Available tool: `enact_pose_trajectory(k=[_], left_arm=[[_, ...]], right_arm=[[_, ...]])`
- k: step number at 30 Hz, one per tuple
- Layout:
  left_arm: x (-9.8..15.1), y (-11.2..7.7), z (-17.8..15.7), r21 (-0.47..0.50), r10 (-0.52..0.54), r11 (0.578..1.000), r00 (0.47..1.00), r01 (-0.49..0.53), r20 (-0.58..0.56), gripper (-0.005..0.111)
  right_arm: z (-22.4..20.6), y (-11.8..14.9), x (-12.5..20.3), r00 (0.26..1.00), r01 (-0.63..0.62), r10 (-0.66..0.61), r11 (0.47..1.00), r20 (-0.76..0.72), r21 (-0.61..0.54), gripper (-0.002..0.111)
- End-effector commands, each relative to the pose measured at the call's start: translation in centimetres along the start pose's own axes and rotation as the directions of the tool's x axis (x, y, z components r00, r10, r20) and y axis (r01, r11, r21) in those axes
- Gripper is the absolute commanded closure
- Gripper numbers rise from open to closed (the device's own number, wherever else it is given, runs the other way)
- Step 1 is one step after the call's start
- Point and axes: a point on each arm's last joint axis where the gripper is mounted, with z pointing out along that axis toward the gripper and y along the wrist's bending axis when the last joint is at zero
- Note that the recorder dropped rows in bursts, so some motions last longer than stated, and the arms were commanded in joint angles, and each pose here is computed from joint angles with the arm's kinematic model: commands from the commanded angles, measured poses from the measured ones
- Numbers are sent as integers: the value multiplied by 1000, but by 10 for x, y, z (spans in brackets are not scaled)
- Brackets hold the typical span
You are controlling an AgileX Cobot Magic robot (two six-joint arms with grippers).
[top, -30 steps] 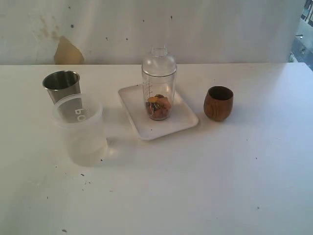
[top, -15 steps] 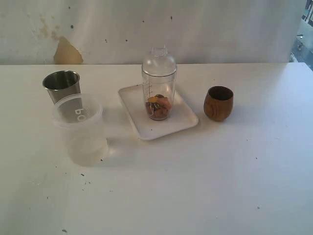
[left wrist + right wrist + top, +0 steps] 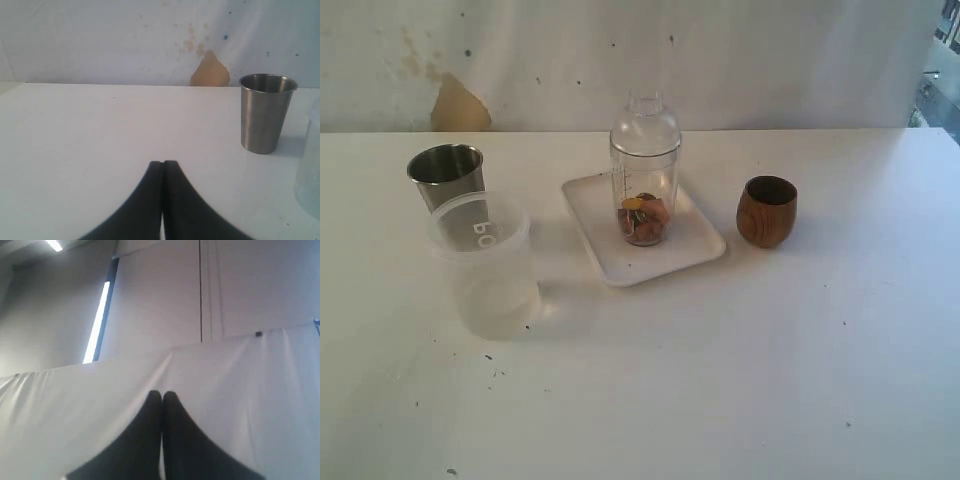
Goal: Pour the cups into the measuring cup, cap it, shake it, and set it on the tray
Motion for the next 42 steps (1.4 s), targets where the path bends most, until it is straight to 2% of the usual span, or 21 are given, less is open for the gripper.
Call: enact_pose_trajectory(k=[1,5,7,10,11,12,13,14,15,16,17,18,19,22,25,30,42], left_arm=[[1,0,0,2,-4,1000,1000,4,0,107],[1,0,0,2,-4,1000,1000,4,0,107],[1,0,0,2,-4,1000,1000,4,0,107],[1,0,0,2,-4,1000,1000,4,0,107],[1,0,0,2,-4,1000,1000,4,0,107],[1,0,0,2,-4,1000,1000,4,0,107],[1,0,0,2,-4,1000,1000,4,0,107],[1,0,0,2,-4,1000,1000,4,0,107],[1,0,0,2,-4,1000,1000,4,0,107],[1,0,0,2,-4,1000,1000,4,0,107],[1,0,0,2,-4,1000,1000,4,0,107],[1,0,0,2,-4,1000,1000,4,0,107],[1,0,0,2,-4,1000,1000,4,0,107],[1,0,0,2,-4,1000,1000,4,0,107],[1,0,0,2,-4,1000,1000,4,0,107],[1,0,0,2,-4,1000,1000,4,0,107],[1,0,0,2,-4,1000,1000,4,0,107]], right_arm=[[-10,-6,14,992,106,-100,992,-77,76,108],[-22,-20,29,995,37,-10,964,-102,263,108],[-26,-22,34,992,65,-29,953,-124,296,108],[-32,-24,43,970,201,-144,929,-195,311,108],[-34,-25,52,929,283,-185,914,-321,290,108],[-36,-26,57,898,328,-212,906,-385,267,108],[-40,-26,67,821,411,-263,889,-506,204,108],[-43,-26,71,782,437,-276,882,-559,176,108],[-50,-27,82,691,456,-265,882,-672,121,108],[-54,-26,87,650,448,-242,888,-720,106,108],[-62,-26,95,566,427,-195,901,-801,82,108],[-68,-25,100,510,401,-152,913,-847,78,108],[-71,-24,103,484,379,-116,921,-867,88,108],[-78,-23,107,456,298,45,933,-889,200,108],[-81,-22,108,432,300,46,935,-901,192,108],[-83,-22,109,427,268,124,929,-896,256,108],[-84,-22,110,429,252,159,924,-889,287,108]])
